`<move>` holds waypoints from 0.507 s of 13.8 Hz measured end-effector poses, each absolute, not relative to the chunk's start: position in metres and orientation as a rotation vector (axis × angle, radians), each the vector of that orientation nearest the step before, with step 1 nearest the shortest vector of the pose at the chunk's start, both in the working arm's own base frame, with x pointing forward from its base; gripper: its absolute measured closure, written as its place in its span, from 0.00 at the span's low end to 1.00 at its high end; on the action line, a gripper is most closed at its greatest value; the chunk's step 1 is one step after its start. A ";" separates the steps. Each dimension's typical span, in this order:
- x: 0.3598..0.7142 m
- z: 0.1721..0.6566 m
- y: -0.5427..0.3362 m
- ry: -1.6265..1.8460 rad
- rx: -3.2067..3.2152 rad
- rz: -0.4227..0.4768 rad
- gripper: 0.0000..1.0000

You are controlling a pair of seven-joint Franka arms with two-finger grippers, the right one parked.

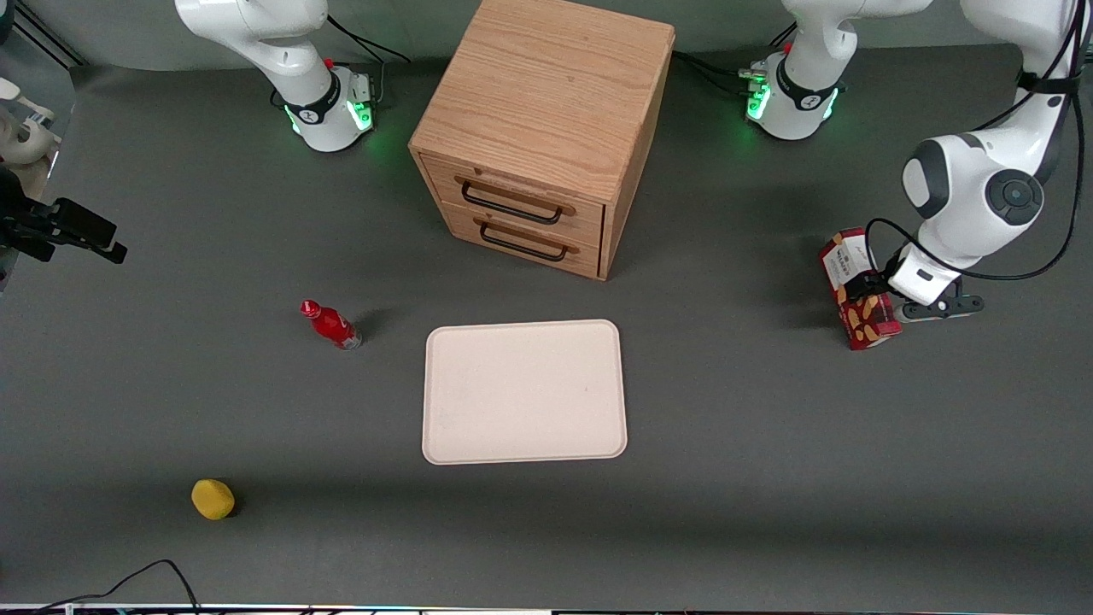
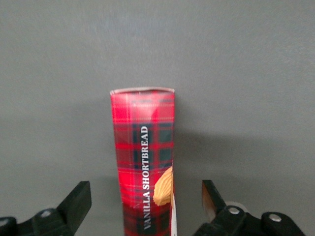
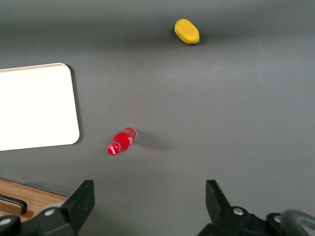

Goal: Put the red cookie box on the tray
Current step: 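Close the left gripper around the cookie box, then lift the cookie box up with the left gripper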

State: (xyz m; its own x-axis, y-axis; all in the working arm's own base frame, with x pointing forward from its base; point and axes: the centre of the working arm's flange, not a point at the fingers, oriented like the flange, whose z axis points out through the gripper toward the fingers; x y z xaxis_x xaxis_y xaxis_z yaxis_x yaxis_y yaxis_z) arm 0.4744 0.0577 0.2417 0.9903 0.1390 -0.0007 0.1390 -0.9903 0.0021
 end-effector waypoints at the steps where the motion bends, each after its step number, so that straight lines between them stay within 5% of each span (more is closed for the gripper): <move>1: 0.473 0.237 0.058 0.236 3.125 -0.011 0.00; 5: 0.471 0.234 0.058 0.247 3.122 -0.020 0.04; 7: 0.469 0.232 0.058 0.247 3.121 -0.024 0.28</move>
State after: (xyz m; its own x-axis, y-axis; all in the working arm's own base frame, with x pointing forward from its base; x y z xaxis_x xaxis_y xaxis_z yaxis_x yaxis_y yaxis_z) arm 0.4689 0.0578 0.2325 0.9874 0.1575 -0.0164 0.1576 -0.9875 0.0090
